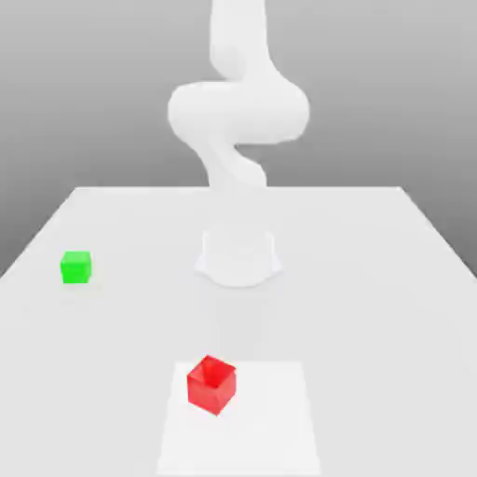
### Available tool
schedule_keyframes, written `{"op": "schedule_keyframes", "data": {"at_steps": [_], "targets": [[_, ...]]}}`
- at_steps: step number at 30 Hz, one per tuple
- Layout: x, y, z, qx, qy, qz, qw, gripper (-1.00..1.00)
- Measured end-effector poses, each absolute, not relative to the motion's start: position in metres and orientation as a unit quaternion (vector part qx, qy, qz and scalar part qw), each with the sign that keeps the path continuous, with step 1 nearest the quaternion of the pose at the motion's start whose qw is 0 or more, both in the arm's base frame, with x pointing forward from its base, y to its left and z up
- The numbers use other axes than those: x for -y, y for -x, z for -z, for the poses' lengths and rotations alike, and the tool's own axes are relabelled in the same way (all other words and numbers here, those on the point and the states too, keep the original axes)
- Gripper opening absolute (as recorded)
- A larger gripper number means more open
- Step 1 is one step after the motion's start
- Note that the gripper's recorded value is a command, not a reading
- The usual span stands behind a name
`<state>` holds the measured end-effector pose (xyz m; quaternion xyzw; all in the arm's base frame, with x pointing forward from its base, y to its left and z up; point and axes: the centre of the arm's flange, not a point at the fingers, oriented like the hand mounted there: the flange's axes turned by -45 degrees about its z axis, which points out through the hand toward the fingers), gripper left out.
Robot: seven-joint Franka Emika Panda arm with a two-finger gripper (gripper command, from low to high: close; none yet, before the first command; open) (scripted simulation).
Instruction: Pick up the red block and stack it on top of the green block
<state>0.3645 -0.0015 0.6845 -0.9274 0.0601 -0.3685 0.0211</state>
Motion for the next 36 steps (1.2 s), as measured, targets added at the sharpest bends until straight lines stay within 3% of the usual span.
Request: {"op": "schedule_keyframes", "data": {"at_steps": [8,17,26,36], "targets": [[0.009,-0.411,-0.595,-0.237,0.923,0.295,0.066,0.0],[0.018,-0.438,-0.49,-0.43,0.874,0.209,0.089,0.0],[0.028,-0.439,-0.387,-0.608,0.779,0.125,0.082,0.0],[0.035,-0.412,-0.279,-0.776,0.627,0.045,0.045,0.0]]}}
